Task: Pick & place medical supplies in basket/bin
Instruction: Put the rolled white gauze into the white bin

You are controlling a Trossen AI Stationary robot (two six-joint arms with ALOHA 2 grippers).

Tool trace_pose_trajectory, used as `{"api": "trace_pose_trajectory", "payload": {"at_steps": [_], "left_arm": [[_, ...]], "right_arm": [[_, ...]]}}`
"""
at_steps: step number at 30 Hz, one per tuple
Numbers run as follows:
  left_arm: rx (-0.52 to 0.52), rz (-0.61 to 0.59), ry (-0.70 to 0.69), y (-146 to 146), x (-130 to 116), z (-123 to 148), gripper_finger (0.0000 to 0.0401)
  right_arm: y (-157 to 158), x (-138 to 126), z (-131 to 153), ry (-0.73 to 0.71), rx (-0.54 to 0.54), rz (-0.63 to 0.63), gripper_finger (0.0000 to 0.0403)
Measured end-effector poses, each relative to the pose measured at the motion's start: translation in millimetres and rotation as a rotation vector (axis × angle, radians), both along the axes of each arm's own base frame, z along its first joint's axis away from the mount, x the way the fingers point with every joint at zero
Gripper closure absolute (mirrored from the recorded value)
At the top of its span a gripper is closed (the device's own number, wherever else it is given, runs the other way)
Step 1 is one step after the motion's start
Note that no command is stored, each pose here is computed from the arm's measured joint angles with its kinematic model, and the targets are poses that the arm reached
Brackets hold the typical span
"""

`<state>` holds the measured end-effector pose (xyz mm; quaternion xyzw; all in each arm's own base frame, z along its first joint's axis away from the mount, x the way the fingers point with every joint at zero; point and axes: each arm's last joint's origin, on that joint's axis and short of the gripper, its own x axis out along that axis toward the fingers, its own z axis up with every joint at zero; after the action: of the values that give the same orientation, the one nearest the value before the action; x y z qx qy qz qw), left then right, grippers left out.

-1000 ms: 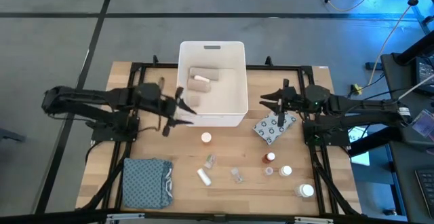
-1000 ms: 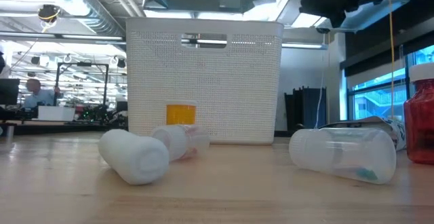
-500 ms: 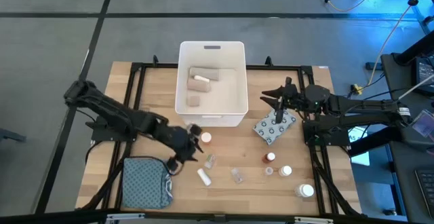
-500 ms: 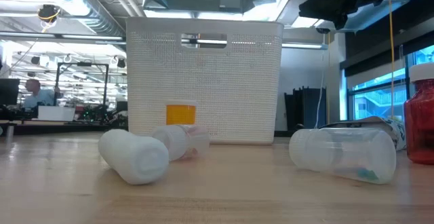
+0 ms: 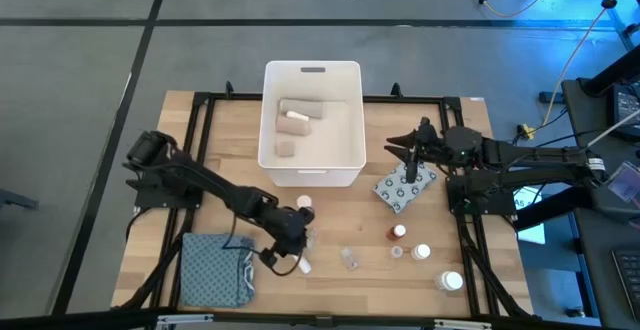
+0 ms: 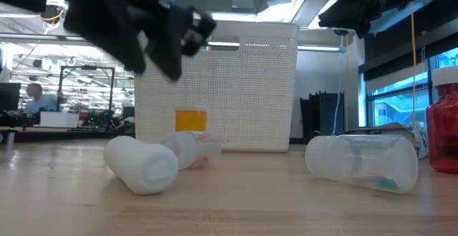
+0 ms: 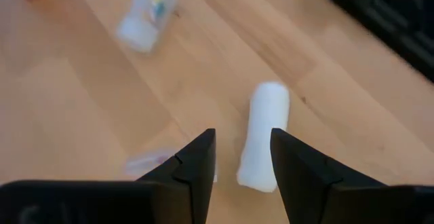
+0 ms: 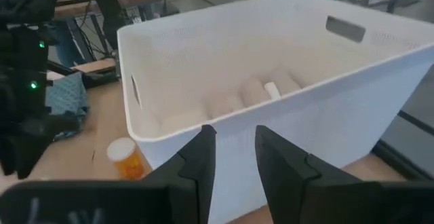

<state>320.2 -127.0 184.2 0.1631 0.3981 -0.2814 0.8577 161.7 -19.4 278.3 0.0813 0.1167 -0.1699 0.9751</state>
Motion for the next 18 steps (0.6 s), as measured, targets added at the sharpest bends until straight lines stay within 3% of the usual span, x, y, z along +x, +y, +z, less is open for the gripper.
{"api": "trace_pose_trajectory", "payload": {"at_steps": [10, 18], "left_arm": [[0.036, -0.028, 0.118, -11, 6, -45, 0.0281], [0.034, -0.052, 0.114, -15, 4, -45, 0.0336]], "right_arm": [[0, 0, -2, 0.013, 0.019, -0.005, 0.0296], [0, 0, -2, 0.013, 0.02, -0.005, 0.0296]]}}
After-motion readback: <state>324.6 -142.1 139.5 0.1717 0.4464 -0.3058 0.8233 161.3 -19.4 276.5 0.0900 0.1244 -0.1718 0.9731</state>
